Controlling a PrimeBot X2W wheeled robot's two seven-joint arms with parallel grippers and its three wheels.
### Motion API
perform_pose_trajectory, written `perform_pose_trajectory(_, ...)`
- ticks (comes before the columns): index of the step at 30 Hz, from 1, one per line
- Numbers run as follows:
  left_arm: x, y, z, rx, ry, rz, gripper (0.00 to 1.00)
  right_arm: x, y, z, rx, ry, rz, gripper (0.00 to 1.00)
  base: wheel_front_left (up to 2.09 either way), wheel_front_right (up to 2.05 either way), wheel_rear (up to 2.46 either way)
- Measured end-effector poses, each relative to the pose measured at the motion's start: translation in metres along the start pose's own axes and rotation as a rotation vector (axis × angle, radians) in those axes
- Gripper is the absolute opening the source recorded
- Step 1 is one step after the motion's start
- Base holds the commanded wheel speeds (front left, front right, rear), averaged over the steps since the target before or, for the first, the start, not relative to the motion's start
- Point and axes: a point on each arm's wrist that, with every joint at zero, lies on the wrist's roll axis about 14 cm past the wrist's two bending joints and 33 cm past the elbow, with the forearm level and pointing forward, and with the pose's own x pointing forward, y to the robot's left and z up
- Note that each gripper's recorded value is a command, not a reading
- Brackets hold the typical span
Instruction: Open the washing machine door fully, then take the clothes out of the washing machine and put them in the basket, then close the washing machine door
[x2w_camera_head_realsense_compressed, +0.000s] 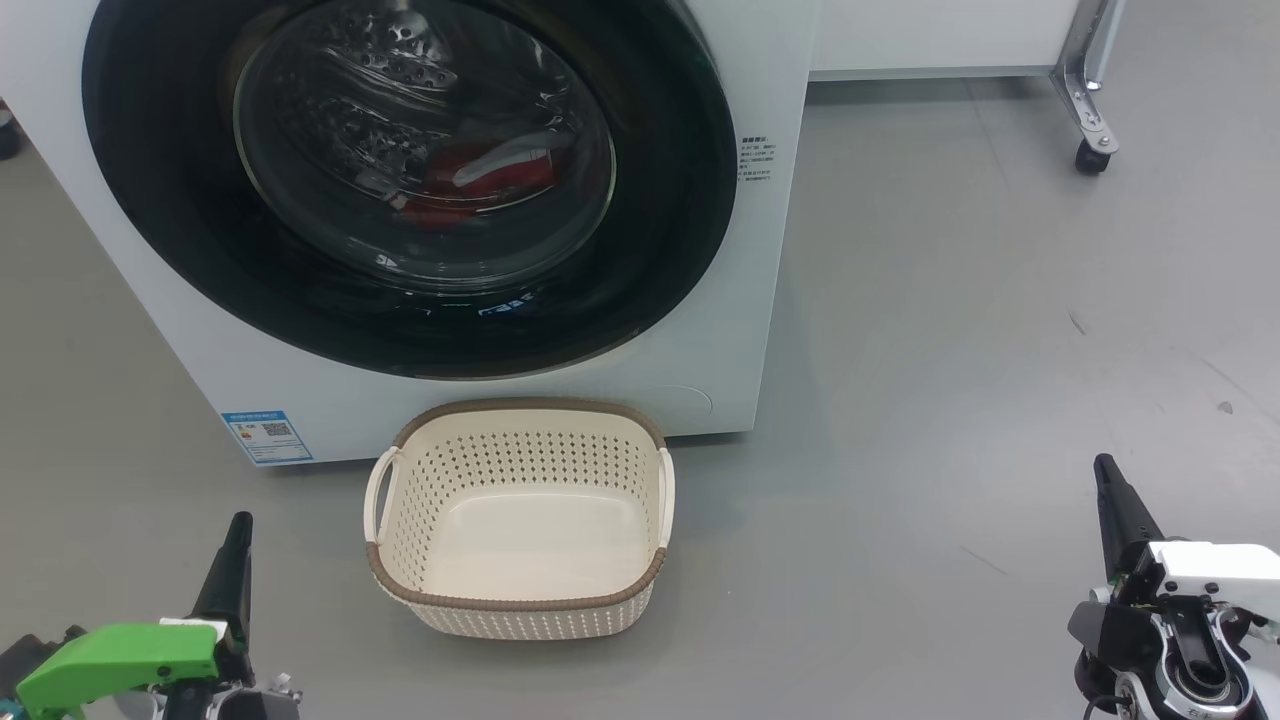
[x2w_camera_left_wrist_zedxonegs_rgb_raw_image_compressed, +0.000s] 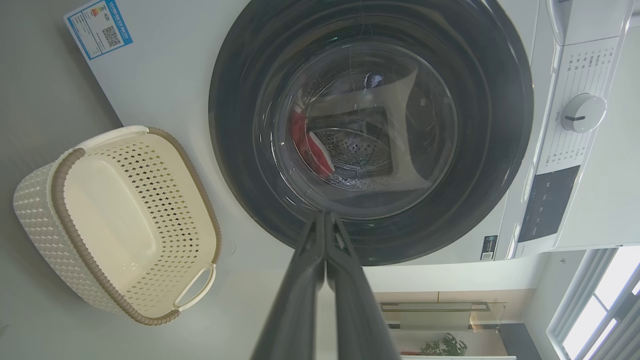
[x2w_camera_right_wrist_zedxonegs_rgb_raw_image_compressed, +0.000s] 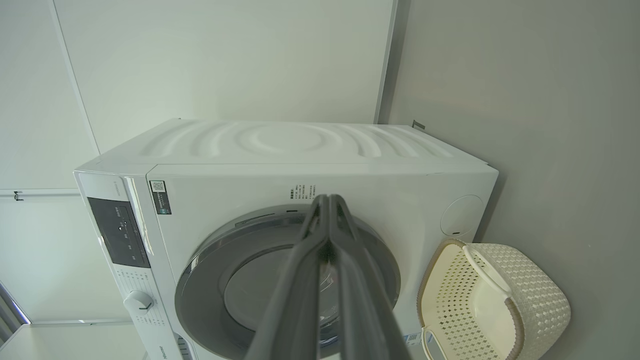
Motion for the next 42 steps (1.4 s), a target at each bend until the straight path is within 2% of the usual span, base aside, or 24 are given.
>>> perform_pose_trajectory(21, 0.000, 0.000, -0.001, -0.003, -0.001, 0.000, 0.00, 0.000, 0.000, 0.000, 0.003, 0.002, 0.000, 0.00, 0.00, 0.00, 0.00)
perform_pose_trajectory(22, 0.000, 0.000, -0.001, -0.003, -0.001, 0.000, 1.00, 0.000, 0.000, 0.000, 0.003, 0.002, 0.000, 1.00, 0.00, 0.00, 0.00)
perform_pose_trajectory(24, -0.002, 0.008, -0.002, -0.010, 0.001, 0.024, 1.00, -0.003, -0.008, -0.002, 0.011, 0.001, -0.023, 1.00, 0.00, 0.00, 0.00)
perform_pose_trajectory(25, -0.005, 0.015, -0.004, -0.017, 0.001, 0.044, 0.00, -0.006, -0.015, -0.003, 0.017, 0.000, -0.044, 0.00, 0.00, 0.00, 0.00)
perform_pose_trajectory(26, -0.008, 0.022, -0.006, -0.024, 0.003, 0.063, 1.00, -0.009, -0.023, -0.005, 0.024, -0.001, -0.064, 1.00, 0.00, 0.00, 0.00)
perform_pose_trajectory(28, -0.012, 0.029, -0.008, -0.030, 0.003, 0.082, 1.00, -0.014, -0.031, -0.006, 0.030, -0.002, -0.087, 1.00, 0.00, 0.00, 0.00)
perform_pose_trajectory(42, -0.010, 0.022, -0.009, -0.019, -0.002, 0.064, 1.00, -0.012, -0.026, -0.004, 0.016, -0.014, -0.075, 1.00, 0.00, 0.00, 0.00)
